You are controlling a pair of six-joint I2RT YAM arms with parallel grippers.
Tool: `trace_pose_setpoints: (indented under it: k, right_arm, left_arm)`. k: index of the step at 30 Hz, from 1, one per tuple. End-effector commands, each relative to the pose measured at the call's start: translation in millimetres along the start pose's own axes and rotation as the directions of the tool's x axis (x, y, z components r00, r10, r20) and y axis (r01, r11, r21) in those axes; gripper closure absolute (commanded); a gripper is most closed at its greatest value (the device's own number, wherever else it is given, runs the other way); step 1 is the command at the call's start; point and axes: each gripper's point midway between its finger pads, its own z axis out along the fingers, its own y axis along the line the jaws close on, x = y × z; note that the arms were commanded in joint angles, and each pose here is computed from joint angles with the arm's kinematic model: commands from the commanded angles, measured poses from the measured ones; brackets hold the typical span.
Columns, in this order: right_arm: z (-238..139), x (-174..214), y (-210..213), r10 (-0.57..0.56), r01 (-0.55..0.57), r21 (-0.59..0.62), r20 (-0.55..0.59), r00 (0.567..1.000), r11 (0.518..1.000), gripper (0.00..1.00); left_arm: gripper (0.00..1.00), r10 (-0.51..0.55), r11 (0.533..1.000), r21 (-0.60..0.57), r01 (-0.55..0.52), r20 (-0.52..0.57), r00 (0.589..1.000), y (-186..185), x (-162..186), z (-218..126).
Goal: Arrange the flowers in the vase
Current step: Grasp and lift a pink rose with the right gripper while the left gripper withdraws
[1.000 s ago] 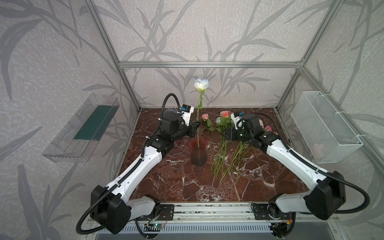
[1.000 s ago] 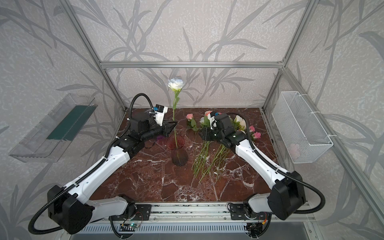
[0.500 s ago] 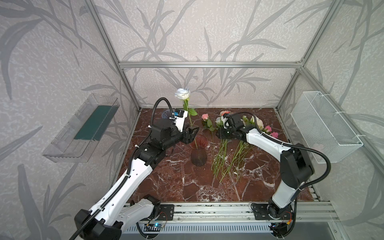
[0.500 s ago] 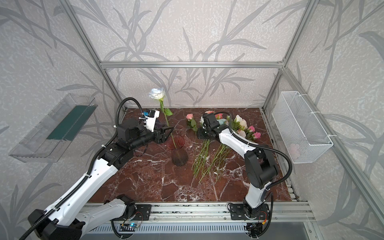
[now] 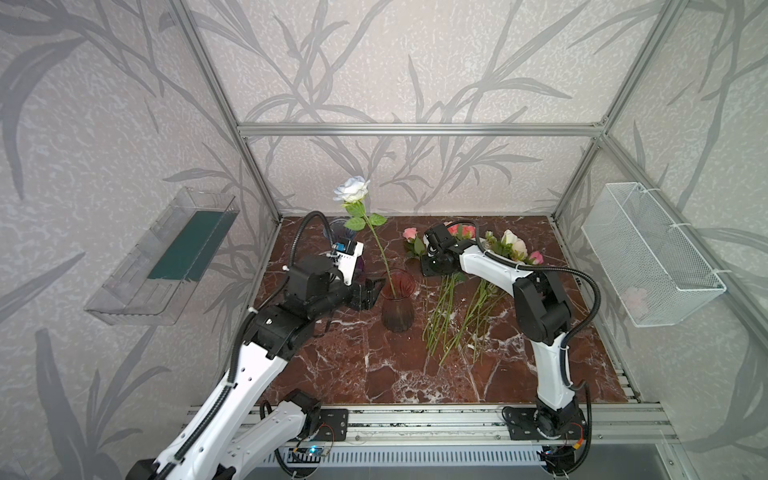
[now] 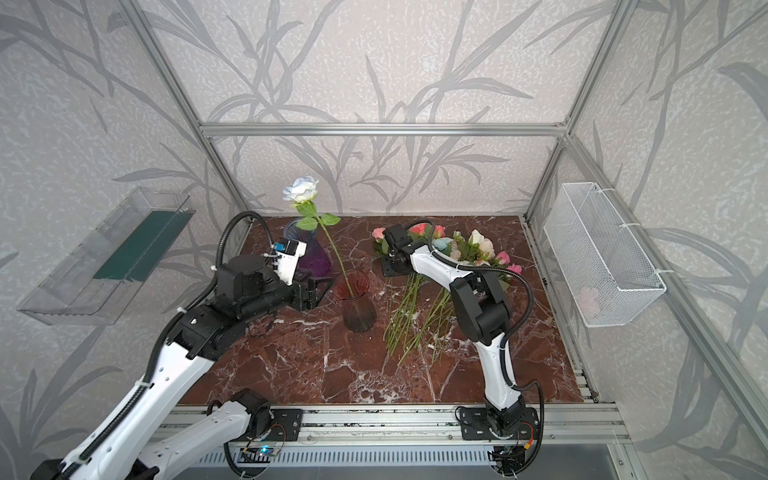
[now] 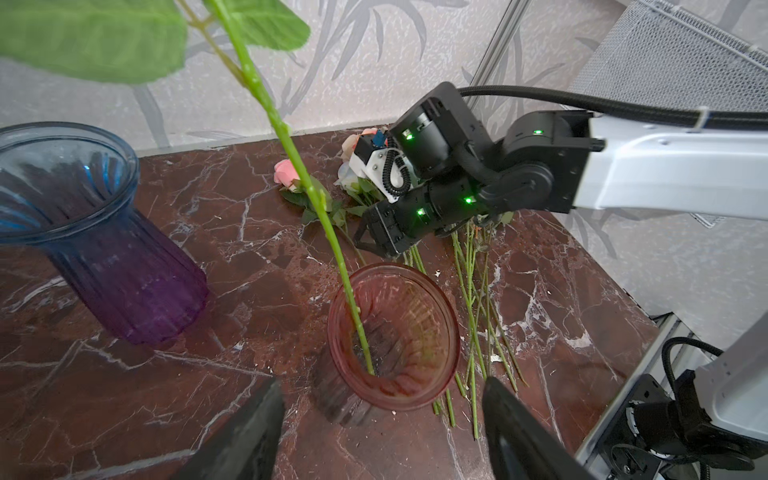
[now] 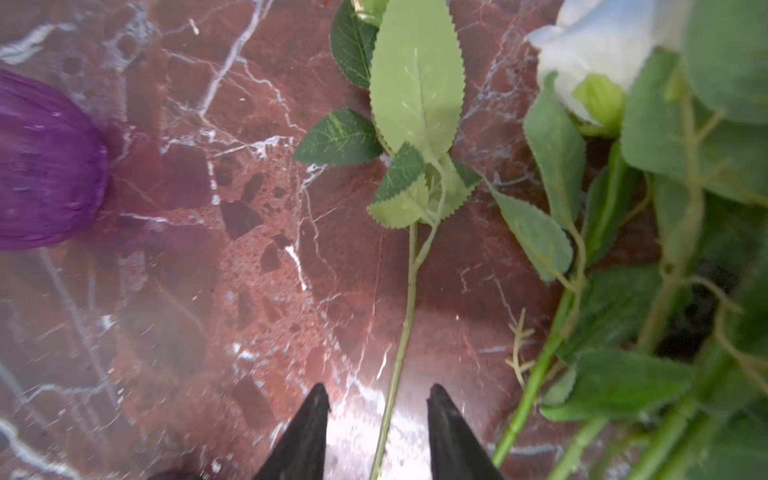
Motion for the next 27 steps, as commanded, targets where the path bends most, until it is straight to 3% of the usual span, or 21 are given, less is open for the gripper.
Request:
trace_pose_setpoints:
  k: [1,8,18,27]
  right_arm:
    - [12,10,-12,-0.026,0.032,0.081,-0.074,0.997,0.996,0.61]
    - [38,19,-18,-0.016,0.032,0.117,-0.134,0.991,0.993,0.69]
    - [42,13,-5,0.039,-0.032,0.057,-0.130,0.991,0.998,0.98]
    - [0,-35,30,0.092,-0.089,-0.103,0.020,0.996,0.991,1.00]
  left_arm:
    - [0.22,-0.005,1.000,-0.011,0.005,-0.019,1.000,0,16,-19]
    - [0.21,-0.024,1.000,-0.011,0.023,-0.034,0.999,-1,33,-37]
    - [0.21,-0.084,0.996,-0.020,0.085,0.021,0.996,0,41,-59]
    - [0.21,-0.142,0.987,-0.055,0.150,0.125,0.982,9,45,-76]
